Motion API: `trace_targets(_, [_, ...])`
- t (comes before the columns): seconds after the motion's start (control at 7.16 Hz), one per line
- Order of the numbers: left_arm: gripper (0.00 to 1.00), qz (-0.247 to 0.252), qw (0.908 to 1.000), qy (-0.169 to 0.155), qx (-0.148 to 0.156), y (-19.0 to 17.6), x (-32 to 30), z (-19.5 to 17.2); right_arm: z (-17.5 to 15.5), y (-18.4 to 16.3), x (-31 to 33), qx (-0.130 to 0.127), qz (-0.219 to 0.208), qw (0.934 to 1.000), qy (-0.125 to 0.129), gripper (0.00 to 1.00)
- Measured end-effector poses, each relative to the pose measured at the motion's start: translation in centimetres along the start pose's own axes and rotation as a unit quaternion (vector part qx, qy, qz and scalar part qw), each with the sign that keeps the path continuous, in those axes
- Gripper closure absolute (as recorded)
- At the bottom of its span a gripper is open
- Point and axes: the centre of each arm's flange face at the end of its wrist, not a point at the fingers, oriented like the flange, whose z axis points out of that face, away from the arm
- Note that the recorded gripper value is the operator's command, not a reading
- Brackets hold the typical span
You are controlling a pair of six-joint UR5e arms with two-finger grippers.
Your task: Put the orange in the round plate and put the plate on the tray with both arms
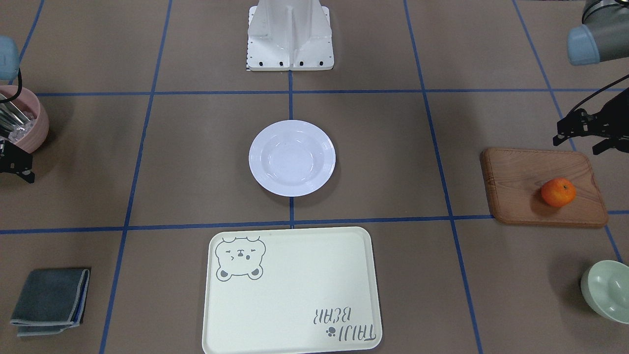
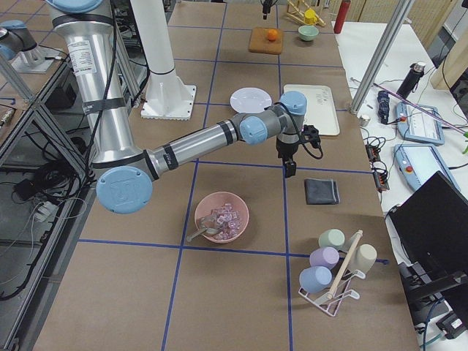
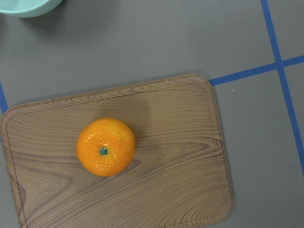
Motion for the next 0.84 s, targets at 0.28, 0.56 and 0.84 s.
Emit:
trace_targets(0.28, [0.02, -0.006, 0.9998, -0.02, 0.002, -0.9, -1.7, 1.6, 0.3, 0.1, -0.4, -0.002, 0.016, 0.9999, -0.001, 0.0])
trace_targets(0.56, [0.02, -0.019, 0.9995, -0.024, -0.003, -2.8, -3.2, 3.6, 0.6, 0.1, -0.6, -0.005, 0.021, 0.9998, -0.002, 0.0])
trace_targets(0.84, [0.02, -0.052, 0.9983, -0.024, -0.009, -4.9, -4.2, 5.9, 0.9, 0.2, -0.7, -0.009, 0.021, 0.9997, -0.001, 0.0])
